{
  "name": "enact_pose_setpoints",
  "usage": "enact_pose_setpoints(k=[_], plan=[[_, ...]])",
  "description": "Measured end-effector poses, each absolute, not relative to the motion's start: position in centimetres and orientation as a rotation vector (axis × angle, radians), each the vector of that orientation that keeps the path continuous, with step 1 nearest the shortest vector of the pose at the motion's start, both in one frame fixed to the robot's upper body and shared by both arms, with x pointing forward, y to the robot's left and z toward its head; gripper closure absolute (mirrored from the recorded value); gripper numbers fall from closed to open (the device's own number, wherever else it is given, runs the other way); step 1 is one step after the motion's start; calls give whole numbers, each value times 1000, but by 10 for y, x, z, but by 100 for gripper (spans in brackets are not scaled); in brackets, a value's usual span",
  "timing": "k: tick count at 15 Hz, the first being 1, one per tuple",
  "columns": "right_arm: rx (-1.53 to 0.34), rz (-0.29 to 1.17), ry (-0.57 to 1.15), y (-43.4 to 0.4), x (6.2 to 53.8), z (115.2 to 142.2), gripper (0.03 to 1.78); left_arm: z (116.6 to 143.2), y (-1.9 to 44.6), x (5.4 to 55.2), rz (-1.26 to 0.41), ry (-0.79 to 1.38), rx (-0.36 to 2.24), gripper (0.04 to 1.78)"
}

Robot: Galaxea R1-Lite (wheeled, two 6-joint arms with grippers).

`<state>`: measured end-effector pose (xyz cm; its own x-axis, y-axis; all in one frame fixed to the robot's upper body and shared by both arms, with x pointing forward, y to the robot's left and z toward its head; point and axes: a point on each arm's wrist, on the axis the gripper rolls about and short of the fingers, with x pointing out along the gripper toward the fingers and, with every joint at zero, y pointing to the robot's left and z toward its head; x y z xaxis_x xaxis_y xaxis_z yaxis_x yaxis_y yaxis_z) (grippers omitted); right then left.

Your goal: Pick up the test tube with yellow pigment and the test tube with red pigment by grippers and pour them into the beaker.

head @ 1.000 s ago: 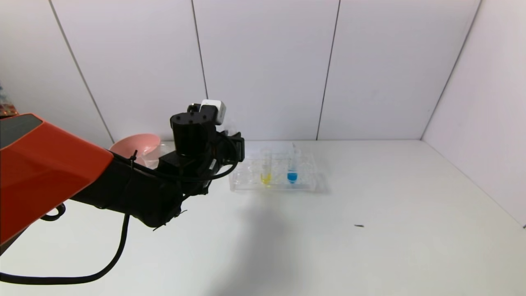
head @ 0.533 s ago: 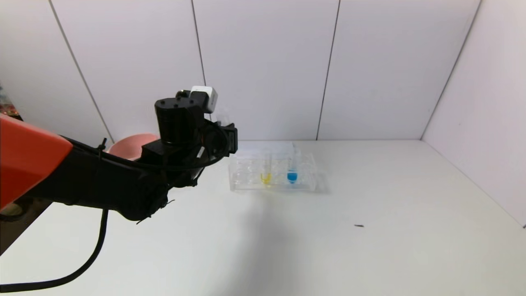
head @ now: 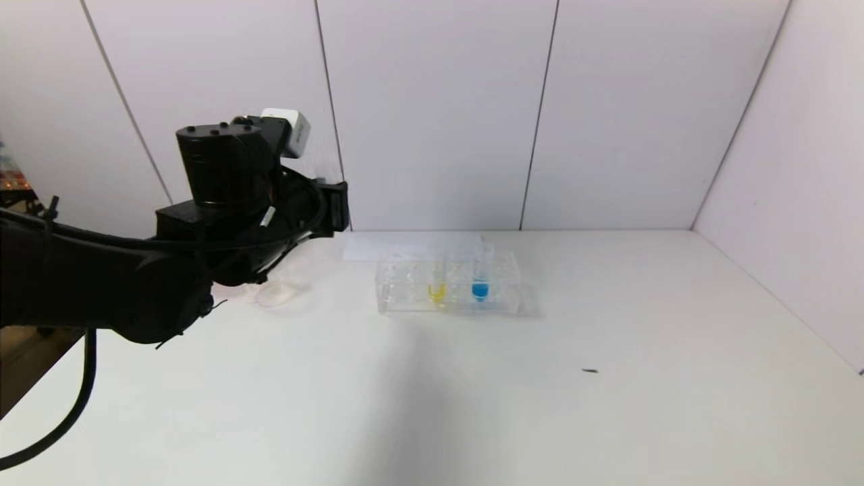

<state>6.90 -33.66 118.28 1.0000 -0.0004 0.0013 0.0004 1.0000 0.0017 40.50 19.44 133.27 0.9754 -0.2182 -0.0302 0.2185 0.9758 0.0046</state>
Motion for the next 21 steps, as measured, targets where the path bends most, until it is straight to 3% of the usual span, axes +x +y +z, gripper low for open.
enact_pose_setpoints(k=[5, 21], plan=[[2, 0, -1, -337, 69, 1183, 11, 1346, 228, 408, -179, 20, 5, 138], [1, 0, -1, -337, 69, 1183, 11, 1344, 302, 418, -100, 75, 0, 138]])
